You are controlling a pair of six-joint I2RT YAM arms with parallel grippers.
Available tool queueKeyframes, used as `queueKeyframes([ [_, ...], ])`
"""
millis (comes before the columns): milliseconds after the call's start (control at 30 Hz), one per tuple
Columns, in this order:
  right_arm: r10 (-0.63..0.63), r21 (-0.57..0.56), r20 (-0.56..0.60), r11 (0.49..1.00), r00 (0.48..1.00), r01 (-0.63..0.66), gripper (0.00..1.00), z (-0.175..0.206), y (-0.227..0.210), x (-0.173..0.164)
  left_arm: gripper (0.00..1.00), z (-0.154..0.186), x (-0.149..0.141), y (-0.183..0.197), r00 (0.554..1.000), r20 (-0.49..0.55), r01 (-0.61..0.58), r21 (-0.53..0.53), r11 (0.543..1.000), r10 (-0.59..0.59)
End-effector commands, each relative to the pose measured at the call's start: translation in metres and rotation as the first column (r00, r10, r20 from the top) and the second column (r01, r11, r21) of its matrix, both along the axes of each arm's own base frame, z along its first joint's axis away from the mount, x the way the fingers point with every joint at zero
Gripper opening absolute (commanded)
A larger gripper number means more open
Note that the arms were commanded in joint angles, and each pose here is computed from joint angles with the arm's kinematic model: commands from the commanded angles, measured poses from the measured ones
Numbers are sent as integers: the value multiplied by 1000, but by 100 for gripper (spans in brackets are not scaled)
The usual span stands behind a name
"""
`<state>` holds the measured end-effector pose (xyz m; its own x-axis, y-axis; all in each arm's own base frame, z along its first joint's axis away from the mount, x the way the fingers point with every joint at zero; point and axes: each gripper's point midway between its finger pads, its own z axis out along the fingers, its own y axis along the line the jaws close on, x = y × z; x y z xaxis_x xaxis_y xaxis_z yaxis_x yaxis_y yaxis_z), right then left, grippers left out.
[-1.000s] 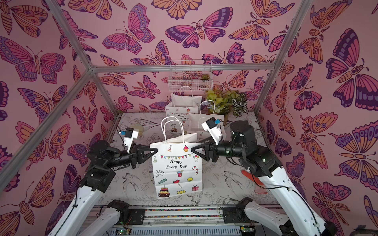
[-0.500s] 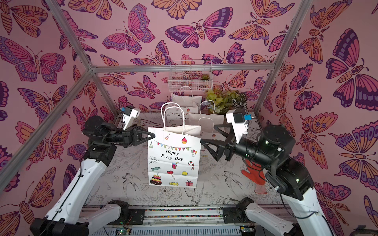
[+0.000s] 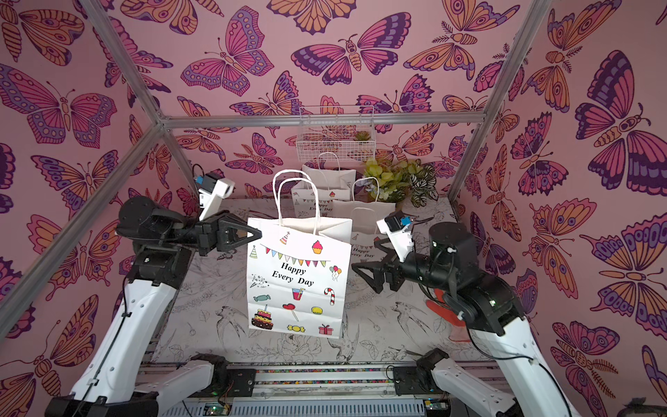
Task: Put away the paper bag
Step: Press the paper bag.
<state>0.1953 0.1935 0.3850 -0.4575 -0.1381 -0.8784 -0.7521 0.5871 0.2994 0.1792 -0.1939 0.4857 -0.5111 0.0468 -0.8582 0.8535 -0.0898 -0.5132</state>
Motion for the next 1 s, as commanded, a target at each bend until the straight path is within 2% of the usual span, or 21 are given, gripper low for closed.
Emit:
queueKeyframes([
  [0,108,52,-104,993,989,-103,99,-18,5,-4,0,5,-6,4,999,11,35,21,999,-36],
  [100,227,130,-97,968,969,-214,99,-14,14,-14,0,12,-1,5,1000,13,18,16,1000,-18],
  [200,333,211,-51,925,942,-316,93,-5,22,-29,0,23,-1,5,999,32,6,10,1000,-6],
  [300,357,225,-41,913,933,-340,92,-6,25,-31,0,35,-6,2,998,56,8,1,1000,-8],
  [467,417,249,-55,886,907,-392,89,-5,34,-33,0,37,-5,0,999,46,22,3,1000,-22],
  [600,444,253,-41,871,895,-421,76,-4,43,-35,0,54,-15,-4,995,98,8,-35,999,-4],
  [733,486,274,-7,842,874,-465,71,5,52,-42,0,69,-29,-10,991,129,29,-66,997,-20],
  [967,552,279,57,791,832,-544,63,21,61,-65,0,60,-10,-14,997,73,24,-70,997,-19],
])
